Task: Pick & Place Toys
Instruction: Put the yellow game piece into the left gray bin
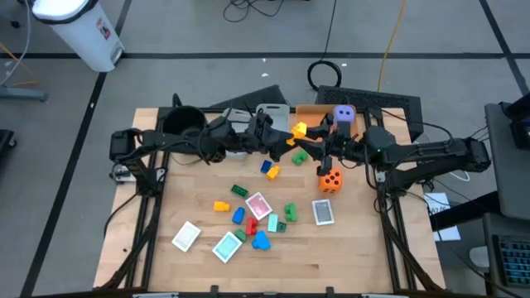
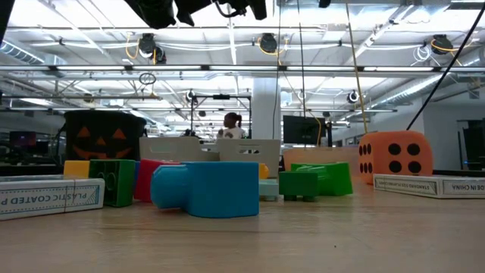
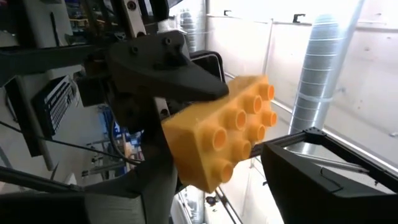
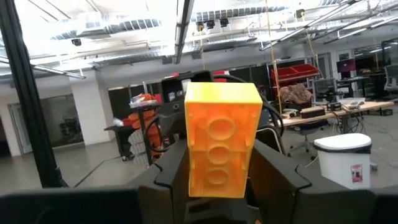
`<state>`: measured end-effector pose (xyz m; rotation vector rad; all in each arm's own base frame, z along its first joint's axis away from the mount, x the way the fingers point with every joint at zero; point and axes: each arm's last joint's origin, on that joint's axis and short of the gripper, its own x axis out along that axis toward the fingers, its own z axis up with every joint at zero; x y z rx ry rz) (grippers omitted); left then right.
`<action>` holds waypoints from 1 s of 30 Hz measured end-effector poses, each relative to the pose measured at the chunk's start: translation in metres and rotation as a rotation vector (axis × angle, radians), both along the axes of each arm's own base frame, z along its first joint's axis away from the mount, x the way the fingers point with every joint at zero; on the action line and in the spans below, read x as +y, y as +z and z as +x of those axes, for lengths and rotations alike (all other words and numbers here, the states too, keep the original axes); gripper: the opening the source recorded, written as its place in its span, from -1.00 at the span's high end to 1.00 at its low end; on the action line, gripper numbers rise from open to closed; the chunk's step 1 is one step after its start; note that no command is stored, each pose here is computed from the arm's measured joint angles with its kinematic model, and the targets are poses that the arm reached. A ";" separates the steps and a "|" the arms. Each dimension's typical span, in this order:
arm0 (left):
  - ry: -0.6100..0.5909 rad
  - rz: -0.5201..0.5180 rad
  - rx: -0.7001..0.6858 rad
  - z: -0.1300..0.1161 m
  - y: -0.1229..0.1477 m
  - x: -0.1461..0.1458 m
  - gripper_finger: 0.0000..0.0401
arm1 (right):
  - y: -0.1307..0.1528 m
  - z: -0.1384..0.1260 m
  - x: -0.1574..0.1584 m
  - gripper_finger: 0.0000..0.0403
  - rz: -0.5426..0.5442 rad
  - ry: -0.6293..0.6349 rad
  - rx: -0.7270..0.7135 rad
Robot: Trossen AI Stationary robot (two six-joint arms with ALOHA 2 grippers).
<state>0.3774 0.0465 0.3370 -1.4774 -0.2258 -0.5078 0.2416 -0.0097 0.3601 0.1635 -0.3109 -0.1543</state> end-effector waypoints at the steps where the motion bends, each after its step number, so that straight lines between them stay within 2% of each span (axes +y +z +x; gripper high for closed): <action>1: 0.000 0.000 0.000 0.000 0.000 0.000 -0.16 | 0.000 0.000 0.000 0.39 0.000 0.000 0.000; 30: -0.010 0.023 -0.033 -0.003 0.003 0.003 -0.16 | -0.002 0.001 0.001 0.39 -0.033 0.020 0.029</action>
